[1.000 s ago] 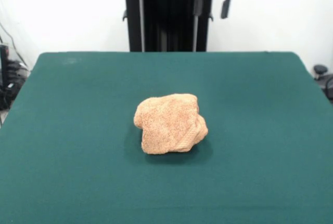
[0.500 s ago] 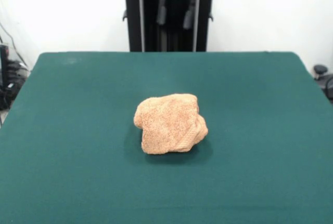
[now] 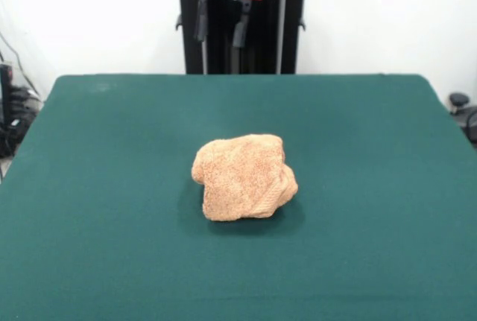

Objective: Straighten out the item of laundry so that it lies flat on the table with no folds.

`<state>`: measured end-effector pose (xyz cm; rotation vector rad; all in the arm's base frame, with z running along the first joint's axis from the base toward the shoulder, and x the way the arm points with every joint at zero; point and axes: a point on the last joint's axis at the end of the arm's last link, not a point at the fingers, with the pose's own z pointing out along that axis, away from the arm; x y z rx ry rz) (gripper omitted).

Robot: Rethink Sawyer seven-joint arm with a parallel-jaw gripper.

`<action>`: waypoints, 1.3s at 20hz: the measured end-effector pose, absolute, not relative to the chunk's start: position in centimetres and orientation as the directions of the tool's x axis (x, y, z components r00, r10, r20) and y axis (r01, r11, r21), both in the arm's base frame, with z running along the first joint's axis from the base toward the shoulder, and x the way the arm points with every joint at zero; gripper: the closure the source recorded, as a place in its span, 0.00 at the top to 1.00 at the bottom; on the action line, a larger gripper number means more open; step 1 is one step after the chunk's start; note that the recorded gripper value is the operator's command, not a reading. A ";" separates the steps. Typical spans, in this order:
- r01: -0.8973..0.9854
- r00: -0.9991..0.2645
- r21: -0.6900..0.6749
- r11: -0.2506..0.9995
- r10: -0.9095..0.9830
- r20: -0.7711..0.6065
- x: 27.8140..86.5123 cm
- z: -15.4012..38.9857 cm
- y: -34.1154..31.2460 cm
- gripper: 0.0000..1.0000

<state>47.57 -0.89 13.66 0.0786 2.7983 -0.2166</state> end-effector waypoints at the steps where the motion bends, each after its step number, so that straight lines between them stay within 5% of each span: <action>1: 0.081 -0.943 -0.139 0.987 0.031 -0.332 47.7 13.7 -0.9 1.00; 26: 0.012 -0.942 -0.138 0.990 -0.036 -0.335 51.4 11.9 1.2 1.00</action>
